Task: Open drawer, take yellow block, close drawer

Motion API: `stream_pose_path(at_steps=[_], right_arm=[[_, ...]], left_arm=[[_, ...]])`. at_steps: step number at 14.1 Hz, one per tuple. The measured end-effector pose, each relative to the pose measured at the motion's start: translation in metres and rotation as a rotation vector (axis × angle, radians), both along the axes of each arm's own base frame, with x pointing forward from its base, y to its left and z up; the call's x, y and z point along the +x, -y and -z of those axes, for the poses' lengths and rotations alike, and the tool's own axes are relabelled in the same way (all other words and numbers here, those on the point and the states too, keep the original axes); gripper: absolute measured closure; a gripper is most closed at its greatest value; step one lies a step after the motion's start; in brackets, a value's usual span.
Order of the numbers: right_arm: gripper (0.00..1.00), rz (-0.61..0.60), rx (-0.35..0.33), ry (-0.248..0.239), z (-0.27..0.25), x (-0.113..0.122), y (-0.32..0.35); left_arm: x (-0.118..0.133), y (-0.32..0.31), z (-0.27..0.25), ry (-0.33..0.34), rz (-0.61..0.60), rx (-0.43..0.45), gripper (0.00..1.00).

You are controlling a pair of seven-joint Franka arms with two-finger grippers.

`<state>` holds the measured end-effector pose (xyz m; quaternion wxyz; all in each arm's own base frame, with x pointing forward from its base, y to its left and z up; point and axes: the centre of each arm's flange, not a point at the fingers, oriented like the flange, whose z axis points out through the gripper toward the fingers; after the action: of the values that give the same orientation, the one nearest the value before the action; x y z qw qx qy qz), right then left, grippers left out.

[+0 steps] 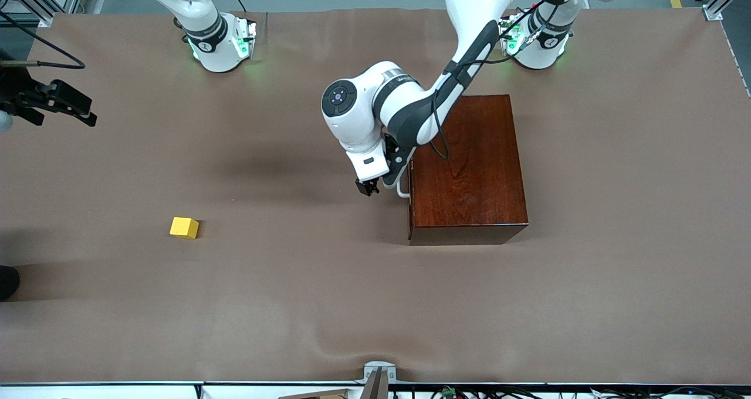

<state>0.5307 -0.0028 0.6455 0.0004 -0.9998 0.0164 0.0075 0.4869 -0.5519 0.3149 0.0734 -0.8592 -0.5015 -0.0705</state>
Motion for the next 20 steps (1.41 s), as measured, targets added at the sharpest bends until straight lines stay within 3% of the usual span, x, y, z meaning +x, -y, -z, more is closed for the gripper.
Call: stream_pose_path(at_steps=[4,6,12,20], right_arm=[[0.0,0.0,0.0,0.001,0.0,0.0,0.0],[0.0,0.0,0.0,0.001,0.0,0.0,0.0],[0.0,0.003,0.0,0.001,-0.001,0.0,0.002],[0.0,0.01,0.0,0.002,-0.001,0.0,0.005]], left_arm=[[0.032,-0.039,-0.11,0.075,0.021,-0.09,0.0],[0.042,-0.075,-0.168,0.075,0.08,-0.093,0.0],[0.074,-0.198,-0.26,-0.004,0.368,-0.037,0.0],[0.1,-0.396,-0.323,-0.154,0.707,-0.088,0.0]])
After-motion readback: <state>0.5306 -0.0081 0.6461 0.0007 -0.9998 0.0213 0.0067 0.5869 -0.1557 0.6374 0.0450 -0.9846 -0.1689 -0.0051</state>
